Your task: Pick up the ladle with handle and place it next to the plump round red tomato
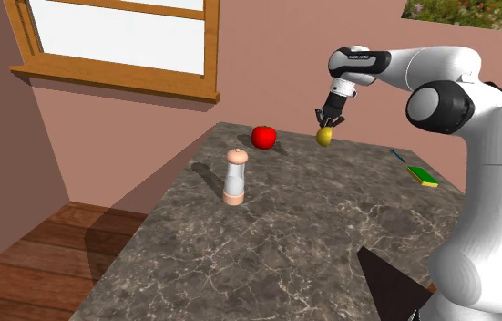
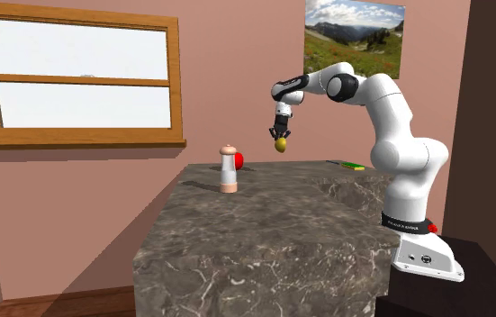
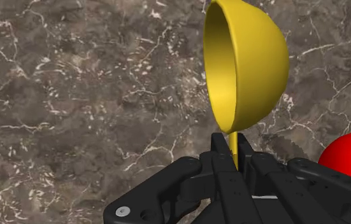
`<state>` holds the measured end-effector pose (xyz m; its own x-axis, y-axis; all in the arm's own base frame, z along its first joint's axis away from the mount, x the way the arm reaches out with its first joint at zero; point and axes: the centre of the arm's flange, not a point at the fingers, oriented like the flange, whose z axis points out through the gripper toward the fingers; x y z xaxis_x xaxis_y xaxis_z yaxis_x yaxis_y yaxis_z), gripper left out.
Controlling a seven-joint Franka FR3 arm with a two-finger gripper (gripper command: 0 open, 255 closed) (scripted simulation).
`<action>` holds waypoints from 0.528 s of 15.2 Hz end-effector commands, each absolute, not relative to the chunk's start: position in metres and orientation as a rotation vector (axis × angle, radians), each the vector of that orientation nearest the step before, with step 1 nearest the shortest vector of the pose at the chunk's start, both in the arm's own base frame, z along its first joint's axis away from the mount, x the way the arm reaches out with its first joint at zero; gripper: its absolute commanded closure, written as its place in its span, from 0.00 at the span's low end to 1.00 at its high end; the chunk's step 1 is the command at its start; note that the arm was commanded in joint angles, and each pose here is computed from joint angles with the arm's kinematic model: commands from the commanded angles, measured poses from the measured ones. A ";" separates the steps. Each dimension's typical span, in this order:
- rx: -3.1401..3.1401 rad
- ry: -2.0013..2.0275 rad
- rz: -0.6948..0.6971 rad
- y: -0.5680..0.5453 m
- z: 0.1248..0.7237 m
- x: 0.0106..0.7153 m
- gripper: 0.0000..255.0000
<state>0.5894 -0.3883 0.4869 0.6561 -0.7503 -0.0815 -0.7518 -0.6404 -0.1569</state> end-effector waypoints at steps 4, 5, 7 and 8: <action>-2.695 1.234 0.012 -0.388 0.460 0.589 1.00; -2.695 1.234 0.012 -0.388 0.455 0.589 1.00; -2.695 1.234 0.012 -0.388 0.444 0.589 1.00; -2.695 1.234 0.012 -0.388 0.439 0.589 1.00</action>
